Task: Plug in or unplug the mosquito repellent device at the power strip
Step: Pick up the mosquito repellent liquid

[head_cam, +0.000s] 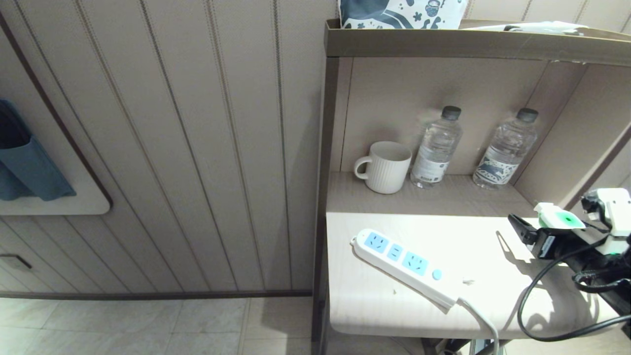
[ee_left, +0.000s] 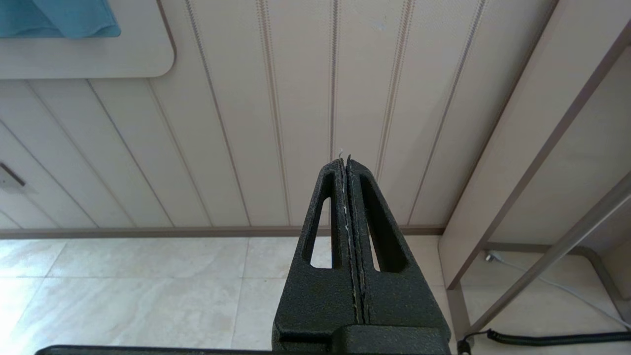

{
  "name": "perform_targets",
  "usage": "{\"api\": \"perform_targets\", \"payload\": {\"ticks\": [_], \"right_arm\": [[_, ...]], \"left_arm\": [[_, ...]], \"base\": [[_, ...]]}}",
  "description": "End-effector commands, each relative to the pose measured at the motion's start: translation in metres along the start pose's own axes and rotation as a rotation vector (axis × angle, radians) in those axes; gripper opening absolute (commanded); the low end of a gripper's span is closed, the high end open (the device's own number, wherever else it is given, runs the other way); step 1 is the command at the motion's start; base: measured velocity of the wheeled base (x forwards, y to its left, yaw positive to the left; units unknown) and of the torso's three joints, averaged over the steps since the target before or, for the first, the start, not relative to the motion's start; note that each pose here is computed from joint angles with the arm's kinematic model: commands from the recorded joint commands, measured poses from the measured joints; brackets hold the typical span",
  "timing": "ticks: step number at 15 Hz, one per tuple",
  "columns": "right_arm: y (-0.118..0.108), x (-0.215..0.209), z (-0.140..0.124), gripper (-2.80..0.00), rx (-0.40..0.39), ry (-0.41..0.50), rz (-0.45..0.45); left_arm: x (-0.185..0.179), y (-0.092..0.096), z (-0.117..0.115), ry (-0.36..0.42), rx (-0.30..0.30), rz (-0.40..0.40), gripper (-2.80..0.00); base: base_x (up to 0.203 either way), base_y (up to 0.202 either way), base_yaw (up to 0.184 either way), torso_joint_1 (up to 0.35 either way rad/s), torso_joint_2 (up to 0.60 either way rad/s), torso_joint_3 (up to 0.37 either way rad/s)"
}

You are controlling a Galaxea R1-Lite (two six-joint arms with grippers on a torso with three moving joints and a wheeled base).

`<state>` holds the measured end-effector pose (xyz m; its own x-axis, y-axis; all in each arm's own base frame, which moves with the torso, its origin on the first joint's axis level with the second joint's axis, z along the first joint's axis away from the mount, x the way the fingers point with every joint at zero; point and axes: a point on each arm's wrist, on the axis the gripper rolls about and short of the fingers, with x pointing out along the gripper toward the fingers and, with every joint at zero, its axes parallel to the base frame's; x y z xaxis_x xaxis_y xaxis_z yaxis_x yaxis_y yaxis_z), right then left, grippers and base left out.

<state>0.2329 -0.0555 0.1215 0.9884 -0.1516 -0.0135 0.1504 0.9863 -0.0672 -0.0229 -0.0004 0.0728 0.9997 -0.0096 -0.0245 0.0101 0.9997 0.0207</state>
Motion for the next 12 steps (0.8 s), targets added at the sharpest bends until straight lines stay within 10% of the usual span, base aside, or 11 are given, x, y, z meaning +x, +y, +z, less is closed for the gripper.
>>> {"api": "perform_targets", "payload": {"ticks": [1, 12], "right_arm": [[-0.0009, -0.0011, 0.0050, 0.00, 0.001, -0.047, -0.004], [-0.0015, 0.0033, 0.0087, 0.00, 0.035, -0.067, -0.001]], "left_arm": [[0.0001, 0.0000, 0.0000, 0.002, 0.000, 0.000, -2.80], [0.0001, 0.0000, 0.0000, 0.002, 0.000, 0.000, -2.80]], "base": [[0.000, 0.000, 0.000, 0.000, 0.00, 0.000], [0.000, 0.000, 0.000, 0.000, 0.00, 0.000]]}}
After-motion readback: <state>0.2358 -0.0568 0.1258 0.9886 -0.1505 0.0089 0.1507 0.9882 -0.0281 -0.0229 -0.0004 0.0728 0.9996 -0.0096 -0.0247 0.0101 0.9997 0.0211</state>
